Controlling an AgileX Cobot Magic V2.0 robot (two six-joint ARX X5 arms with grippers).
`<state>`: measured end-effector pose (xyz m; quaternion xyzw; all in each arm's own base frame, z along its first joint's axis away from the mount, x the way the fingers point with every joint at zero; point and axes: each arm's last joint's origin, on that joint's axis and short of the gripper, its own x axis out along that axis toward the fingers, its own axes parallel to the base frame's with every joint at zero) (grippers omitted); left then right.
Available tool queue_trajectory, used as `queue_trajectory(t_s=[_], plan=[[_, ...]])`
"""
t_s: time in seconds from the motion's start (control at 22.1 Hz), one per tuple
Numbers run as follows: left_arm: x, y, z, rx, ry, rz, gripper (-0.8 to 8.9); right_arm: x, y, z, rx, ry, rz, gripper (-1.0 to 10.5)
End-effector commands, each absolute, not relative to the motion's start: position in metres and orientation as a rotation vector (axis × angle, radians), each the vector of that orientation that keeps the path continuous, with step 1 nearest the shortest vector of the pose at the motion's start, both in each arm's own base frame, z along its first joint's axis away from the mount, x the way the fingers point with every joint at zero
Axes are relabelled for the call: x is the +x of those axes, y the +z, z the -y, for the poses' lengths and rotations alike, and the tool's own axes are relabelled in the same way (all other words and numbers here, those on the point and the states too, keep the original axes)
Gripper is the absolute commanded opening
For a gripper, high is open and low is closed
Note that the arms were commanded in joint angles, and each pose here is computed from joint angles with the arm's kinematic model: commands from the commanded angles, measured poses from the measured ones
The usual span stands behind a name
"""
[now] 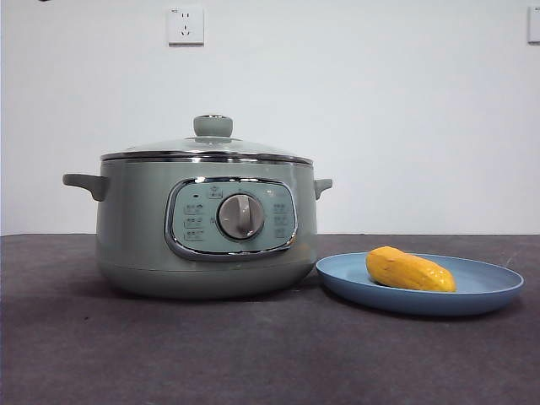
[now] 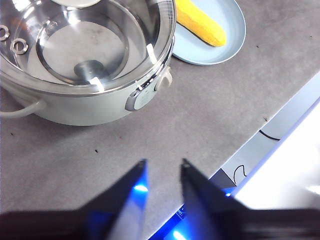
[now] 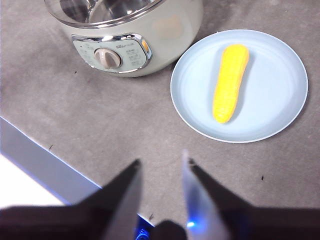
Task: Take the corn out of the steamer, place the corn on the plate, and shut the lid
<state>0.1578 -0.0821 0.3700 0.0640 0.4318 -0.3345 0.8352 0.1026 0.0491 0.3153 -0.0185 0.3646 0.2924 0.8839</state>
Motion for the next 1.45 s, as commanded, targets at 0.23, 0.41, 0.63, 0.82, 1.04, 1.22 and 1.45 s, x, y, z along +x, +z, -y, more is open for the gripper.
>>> queue_trajectory(t_s=[0.23, 0.41, 0.63, 0.82, 1.04, 1.22, 1.45], plan=[[0.159, 0.368, 0.082, 0.137, -0.706, -0.913, -0.04, 0.103, 0.313, -0.049, -0.041, 0.606, -0.765, 0.0], [0.159, 0.368, 0.082, 0.137, -0.706, -0.913, -0.04, 0.103, 0.313, -0.049, -0.04, 0.607, -0.765, 0.0], [0.159, 0.369, 0.082, 0.136, -0.707, -0.907, -0.04, 0.103, 0.313, -0.049, -0.041, 0.606, -0.765, 0.0], [0.16, 0.369, 0.083, 0.136, -0.707, -0.901, -0.04, 0.103, 0.313, -0.049, -0.04, 0.607, -0.765, 0.0], [0.162, 0.373, 0.085, 0.135, -0.718, -0.844, -0.04, 0.103, 0.313, -0.049, -0.041, 0.606, -0.765, 0.0], [0.166, 0.377, 0.083, 0.194, -0.681, -0.757, -0.04, 0.103, 0.313, -0.049, -0.041, 0.606, -0.765, 0.0], [0.169, 0.409, 0.069, 0.272, -0.644, -0.361, -0.04, 0.103, 0.313, -0.049, -0.041, 0.605, -0.765, 0.0]])
